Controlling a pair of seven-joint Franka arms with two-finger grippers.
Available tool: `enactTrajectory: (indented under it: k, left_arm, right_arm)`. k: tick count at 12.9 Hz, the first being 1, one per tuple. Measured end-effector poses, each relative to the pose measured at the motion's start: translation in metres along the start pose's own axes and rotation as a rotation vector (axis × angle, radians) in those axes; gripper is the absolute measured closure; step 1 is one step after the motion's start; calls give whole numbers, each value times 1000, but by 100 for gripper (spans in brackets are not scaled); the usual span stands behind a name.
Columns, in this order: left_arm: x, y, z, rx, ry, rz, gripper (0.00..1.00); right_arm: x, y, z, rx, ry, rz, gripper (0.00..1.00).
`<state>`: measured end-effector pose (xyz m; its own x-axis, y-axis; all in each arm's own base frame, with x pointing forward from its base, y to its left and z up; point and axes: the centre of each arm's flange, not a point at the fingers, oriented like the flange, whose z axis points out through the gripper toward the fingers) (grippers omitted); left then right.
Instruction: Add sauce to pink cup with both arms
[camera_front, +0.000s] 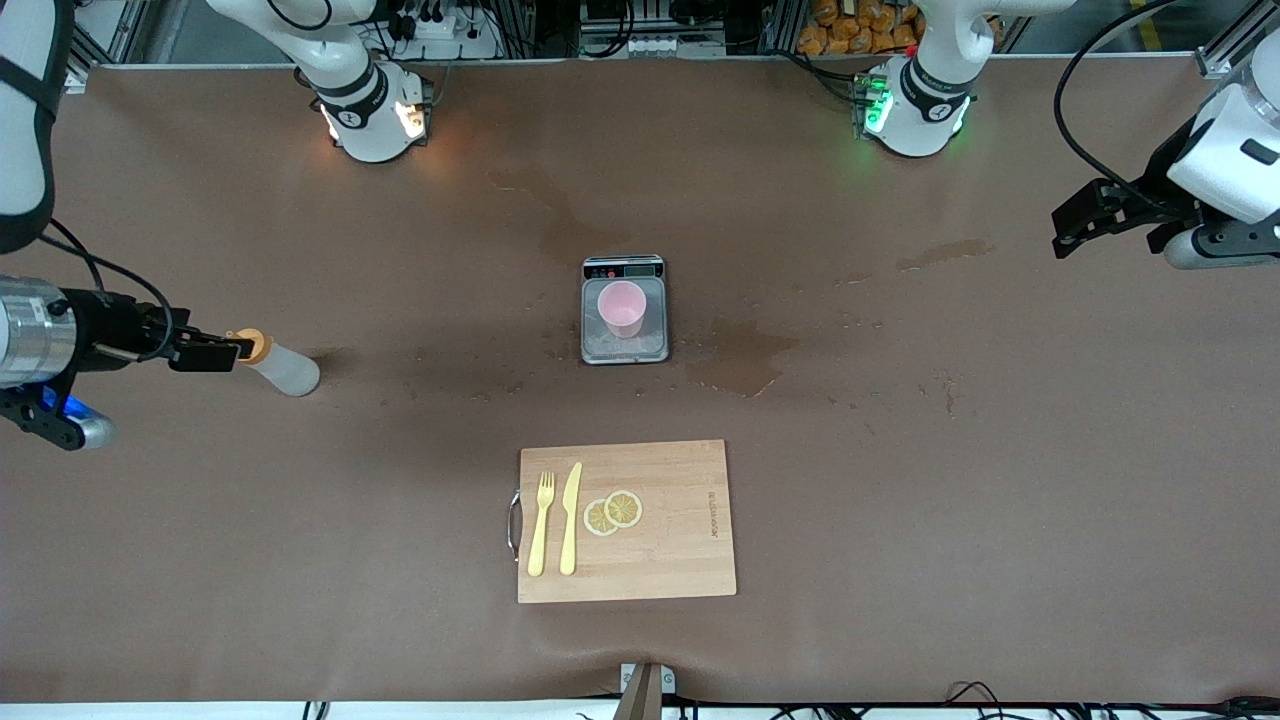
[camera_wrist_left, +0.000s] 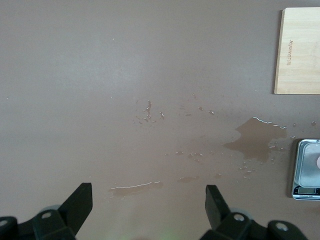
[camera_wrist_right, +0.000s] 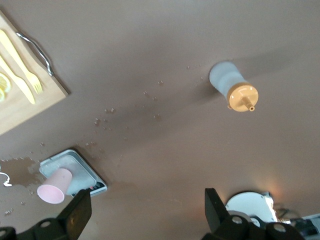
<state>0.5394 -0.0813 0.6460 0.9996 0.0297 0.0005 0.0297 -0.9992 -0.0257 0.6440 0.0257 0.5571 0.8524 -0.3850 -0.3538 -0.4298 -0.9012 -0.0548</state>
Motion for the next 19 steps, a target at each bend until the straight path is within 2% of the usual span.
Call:
enactTrajectory:
  k: [5, 7, 8, 11, 16, 19]
  left_arm:
    - [0, -2, 0, 0, 1, -4, 0]
    - [0, -2, 0, 0, 1, -4, 0]
    - [0, -2, 0, 0, 0, -3, 0]
    - [-2, 0, 1, 3, -17, 0, 0]
    - [-3, -1, 2, 5, -29, 0, 0]
    - [-3, -1, 3, 6, -33, 0, 0]
  right_arm:
    - [-35, 41, -39, 58, 205, -148, 0]
    - [-60, 55, -46, 79, 295, -183, 0]
    - [-73, 58, -48, 85, 323, -191, 0]
    - [-98, 60, -55, 75, 365, -205, 0]
    - [-107, 39, -55, -19, 433, -255, 0]
    - [-109, 36, -61, -37, 463, -264, 0]
